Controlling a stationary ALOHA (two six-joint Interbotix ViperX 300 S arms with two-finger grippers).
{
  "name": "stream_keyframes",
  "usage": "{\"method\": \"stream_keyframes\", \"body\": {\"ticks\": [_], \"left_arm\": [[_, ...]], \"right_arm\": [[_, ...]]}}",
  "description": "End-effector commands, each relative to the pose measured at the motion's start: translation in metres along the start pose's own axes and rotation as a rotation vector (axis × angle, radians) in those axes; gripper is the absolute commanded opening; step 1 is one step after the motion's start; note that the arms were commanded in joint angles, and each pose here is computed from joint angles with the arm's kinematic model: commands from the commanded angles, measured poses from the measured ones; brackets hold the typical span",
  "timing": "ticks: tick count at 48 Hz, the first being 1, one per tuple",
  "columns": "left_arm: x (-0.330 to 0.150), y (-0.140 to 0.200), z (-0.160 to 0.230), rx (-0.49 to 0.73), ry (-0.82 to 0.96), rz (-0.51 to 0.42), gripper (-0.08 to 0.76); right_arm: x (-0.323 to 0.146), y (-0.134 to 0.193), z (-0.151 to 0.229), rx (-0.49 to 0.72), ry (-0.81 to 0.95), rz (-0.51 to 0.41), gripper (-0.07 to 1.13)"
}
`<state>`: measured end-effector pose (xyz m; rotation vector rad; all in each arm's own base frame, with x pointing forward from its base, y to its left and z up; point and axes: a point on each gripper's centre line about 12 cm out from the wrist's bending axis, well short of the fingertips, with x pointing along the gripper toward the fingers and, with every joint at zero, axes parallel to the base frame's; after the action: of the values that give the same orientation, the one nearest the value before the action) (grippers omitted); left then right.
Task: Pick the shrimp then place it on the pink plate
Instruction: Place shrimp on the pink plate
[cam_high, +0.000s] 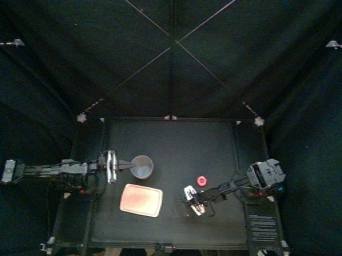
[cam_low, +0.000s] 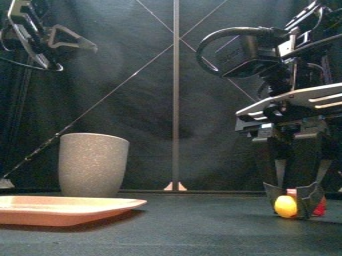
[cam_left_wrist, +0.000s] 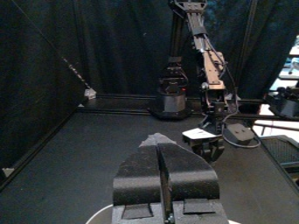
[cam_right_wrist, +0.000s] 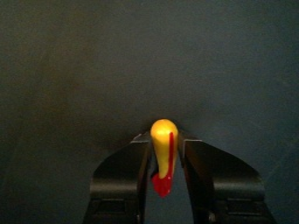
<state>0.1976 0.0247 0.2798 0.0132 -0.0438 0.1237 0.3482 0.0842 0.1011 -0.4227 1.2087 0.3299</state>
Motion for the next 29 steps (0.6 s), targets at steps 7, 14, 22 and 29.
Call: {"method": "stream_keyframes", "body": {"ticks": [7, 14, 22, 29], "left_arm": [[0.002, 0.0, 0.006, 0.002, -0.02, 0.001, 0.104], [0.001, 0.001, 0.005, 0.002, -0.017, 0.003, 0.104], [0.001, 0.001, 0.002, 0.003, -0.009, 0.004, 0.104], [0.0, 0.003, -0.001, 0.004, -0.001, 0.015, 0.104]], "right_arm": [[-0.015, -0.009, 0.017, 0.008, -0.062, -0.025, 0.6], [-0.041, -0.025, 0.049, 0.031, -0.178, -0.061, 0.6], [-0.065, -0.052, 0.093, 0.078, -0.354, -0.111, 0.6], [-0.068, -0.08, 0.132, 0.139, -0.52, -0.144, 0.6]]}}
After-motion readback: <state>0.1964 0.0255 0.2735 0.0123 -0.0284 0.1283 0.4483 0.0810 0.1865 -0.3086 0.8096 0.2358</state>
